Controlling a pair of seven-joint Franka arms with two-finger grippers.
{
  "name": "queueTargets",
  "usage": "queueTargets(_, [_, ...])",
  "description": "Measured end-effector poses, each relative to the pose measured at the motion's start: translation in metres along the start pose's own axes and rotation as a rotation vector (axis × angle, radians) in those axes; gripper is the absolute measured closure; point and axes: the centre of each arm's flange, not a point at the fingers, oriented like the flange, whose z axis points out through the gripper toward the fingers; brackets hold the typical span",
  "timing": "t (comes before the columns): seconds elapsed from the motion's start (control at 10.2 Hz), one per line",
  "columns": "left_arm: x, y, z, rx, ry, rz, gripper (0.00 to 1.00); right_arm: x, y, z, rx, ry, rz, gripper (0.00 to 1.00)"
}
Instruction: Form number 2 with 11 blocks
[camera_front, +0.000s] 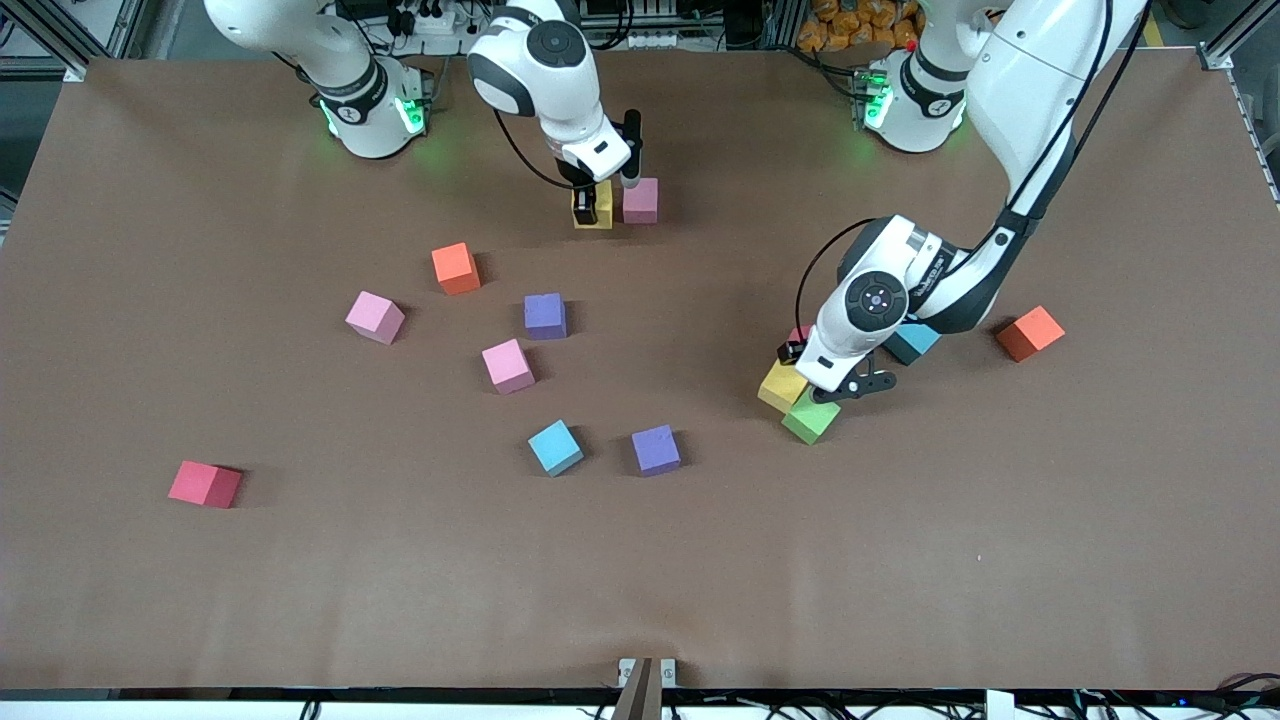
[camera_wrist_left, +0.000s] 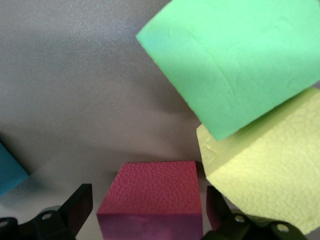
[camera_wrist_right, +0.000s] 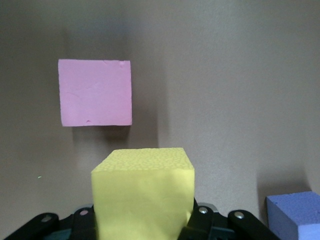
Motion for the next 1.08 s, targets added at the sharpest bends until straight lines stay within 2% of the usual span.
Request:
queueTargets(0.59, [-0.01, 0.01, 0.002, 0.009, -0.007, -0.019, 0.02, 0.007, -0.022, 0.01, 0.0, 0.016, -0.047, 0.44])
queueTargets(0.89, [-0.01, 0.011, -0.001, 0.009, -0.003, -0.019, 0.37, 0.005, -0.024, 0.033, -0.006, 0.042, -0.046, 0.44])
queueTargets(1.08, [-0.009, 0.007, -0.004, 0.037, -0.024, -0.032, 0.38, 0.004, -0.024, 0.039, -0.001, 0.036, -0.046, 0.44])
